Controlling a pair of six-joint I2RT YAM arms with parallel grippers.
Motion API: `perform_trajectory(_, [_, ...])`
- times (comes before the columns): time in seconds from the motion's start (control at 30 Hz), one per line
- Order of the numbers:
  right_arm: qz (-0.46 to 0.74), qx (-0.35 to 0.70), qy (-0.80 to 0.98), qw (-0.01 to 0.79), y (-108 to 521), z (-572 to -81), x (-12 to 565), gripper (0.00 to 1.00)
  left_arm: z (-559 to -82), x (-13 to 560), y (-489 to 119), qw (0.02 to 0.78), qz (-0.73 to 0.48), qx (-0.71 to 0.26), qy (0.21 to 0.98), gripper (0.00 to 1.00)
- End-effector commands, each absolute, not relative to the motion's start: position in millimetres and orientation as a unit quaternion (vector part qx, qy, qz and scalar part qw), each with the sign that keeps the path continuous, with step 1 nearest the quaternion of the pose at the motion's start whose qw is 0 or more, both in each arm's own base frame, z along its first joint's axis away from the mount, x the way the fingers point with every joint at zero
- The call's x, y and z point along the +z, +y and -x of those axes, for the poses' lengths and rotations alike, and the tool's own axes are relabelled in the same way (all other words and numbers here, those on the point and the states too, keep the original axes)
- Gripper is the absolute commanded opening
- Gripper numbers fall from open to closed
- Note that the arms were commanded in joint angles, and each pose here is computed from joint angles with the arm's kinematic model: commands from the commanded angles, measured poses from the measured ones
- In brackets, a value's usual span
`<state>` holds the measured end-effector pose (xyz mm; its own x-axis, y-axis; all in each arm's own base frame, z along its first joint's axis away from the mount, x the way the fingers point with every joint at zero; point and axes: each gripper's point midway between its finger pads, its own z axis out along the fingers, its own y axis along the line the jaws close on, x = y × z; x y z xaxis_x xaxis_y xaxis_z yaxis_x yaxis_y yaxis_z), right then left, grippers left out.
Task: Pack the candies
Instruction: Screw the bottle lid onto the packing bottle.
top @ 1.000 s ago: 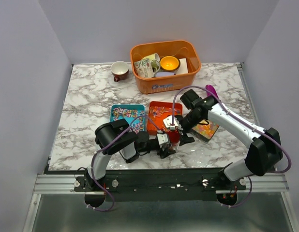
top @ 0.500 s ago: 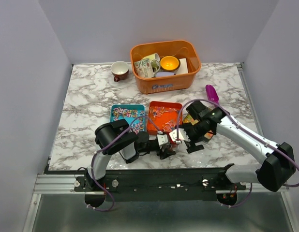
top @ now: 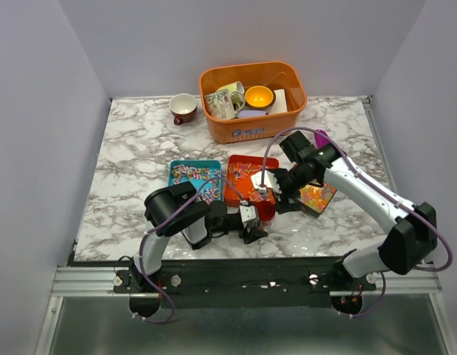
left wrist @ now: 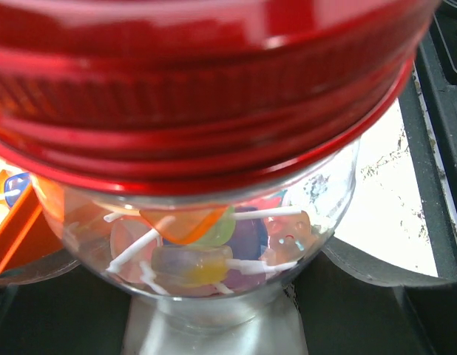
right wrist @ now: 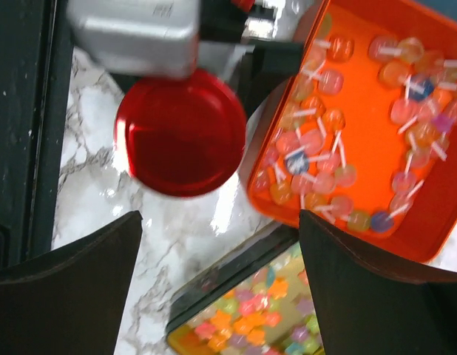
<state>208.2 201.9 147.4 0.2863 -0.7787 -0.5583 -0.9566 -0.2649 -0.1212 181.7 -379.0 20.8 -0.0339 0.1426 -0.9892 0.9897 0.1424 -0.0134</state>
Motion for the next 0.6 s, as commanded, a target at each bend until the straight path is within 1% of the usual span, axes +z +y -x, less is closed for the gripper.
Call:
perform_trajectory(0.0, [0.786,0.270,0.521,0.195,235,-197,148,0.91,-179,46,-380,0.530,-0.487,-0.447,0.531,0.72])
perform_trajectory(0.13, [0.802,0.284,0.493,0.182,244,-187,144,0.91,-180,45,-378,0.530,-0.485,-0.443,0.536,0.72])
perform_trajectory(0.3, [0.815,0.270,0.489,0.155,233,-180,130,0.91,-182,44,-378,0.528,-0.478,-0.446,0.542,0.72])
perform_trajectory(0.4, [0.817,0.253,0.496,0.151,222,-177,128,0.91,-183,43,-378,0.520,-0.468,-0.454,0.552,0.67])
perform_trajectory(0.43, [0.817,0.248,0.499,0.150,219,-176,127,0.91,-183,43,-378,0.517,-0.467,-0.457,0.553,0.60])
perform_trajectory(0.47, [0.819,0.234,0.501,0.153,214,-176,129,0.91,-183,43,-379,0.513,-0.466,-0.462,0.554,0.57])
perform_trajectory(0.57, [0.818,0.221,0.512,0.143,198,-165,124,0.91,-184,42,-379,0.511,-0.463,-0.465,0.556,0.51])
